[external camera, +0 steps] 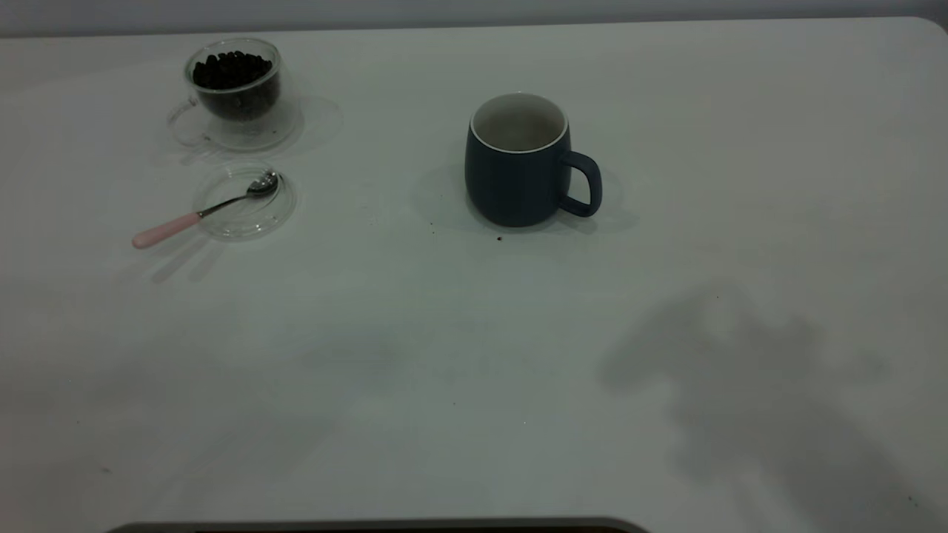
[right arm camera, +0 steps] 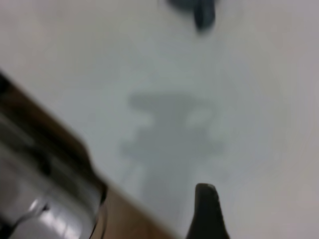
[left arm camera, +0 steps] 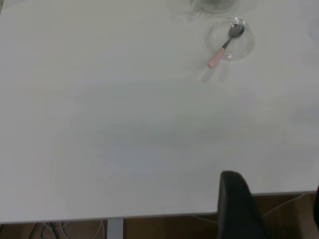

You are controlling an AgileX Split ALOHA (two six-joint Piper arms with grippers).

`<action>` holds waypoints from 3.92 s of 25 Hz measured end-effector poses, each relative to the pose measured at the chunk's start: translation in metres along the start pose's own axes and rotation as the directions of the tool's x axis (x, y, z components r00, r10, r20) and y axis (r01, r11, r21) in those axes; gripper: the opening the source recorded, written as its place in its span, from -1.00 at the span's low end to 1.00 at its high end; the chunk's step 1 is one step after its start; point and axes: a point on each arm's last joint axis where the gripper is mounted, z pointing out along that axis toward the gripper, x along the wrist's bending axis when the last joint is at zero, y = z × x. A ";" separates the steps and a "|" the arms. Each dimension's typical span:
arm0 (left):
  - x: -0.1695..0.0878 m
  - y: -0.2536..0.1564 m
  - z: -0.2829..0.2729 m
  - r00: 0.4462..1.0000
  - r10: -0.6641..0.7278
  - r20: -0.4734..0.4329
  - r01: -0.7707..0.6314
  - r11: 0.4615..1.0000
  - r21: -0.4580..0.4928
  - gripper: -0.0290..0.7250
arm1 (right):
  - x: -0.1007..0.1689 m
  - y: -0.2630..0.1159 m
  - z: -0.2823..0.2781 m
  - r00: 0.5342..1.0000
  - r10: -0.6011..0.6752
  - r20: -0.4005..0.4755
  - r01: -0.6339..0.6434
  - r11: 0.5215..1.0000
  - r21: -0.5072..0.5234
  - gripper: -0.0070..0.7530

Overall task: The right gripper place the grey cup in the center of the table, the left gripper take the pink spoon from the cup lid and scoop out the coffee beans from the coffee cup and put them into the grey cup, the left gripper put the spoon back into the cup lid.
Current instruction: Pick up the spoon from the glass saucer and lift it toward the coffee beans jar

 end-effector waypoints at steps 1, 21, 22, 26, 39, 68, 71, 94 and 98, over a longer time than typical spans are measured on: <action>0.000 0.000 0.000 1.000 0.000 0.000 0.000 1.000 0.000 0.20 | 0.000 -0.004 -0.005 1.000 0.021 0.003 -0.021 1.000 0.016 0.57; 0.000 0.000 0.000 1.000 -0.001 0.000 0.001 1.000 0.000 0.20 | 0.026 -0.173 -0.016 0.957 0.288 0.017 -0.287 0.956 -0.056 0.57; 0.000 0.000 0.000 1.000 -0.001 0.000 0.001 1.000 0.000 0.20 | 0.027 -0.181 -0.019 0.949 0.313 0.029 -0.309 0.946 -0.093 0.57; 0.000 0.000 0.000 1.000 -0.001 0.000 0.001 1.000 0.000 0.20 | 0.032 -0.212 -0.027 0.900 0.427 0.084 -0.392 0.880 -0.267 0.57; 0.000 0.000 0.000 1.000 -0.004 0.000 0.004 1.000 0.000 0.20 | 0.047 -0.248 -0.027 0.809 0.562 0.169 -0.409 0.747 -0.525 0.57; 0.000 0.000 0.000 1.000 -0.003 0.000 0.003 1.000 0.000 0.20 | 0.057 -0.260 -0.024 0.773 0.604 0.195 -0.415 0.714 -0.564 0.57; 0.000 0.000 0.000 1.000 0.000 0.000 0.000 1.000 0.000 0.20 | 0.057 -0.260 -0.024 0.773 0.604 0.195 -0.415 0.714 -0.564 0.57; 0.001 0.000 0.000 0.998 0.027 0.065 -0.027 1.000 -0.002 0.20 | 0.057 -0.260 -0.024 0.773 0.604 0.195 -0.415 0.714 -0.564 0.57; 0.001 0.018 -0.002 0.997 -0.021 0.068 0.023 0.999 -0.028 0.20 | 0.057 -0.260 -0.024 0.773 0.604 0.195 -0.415 0.714 -0.564 0.57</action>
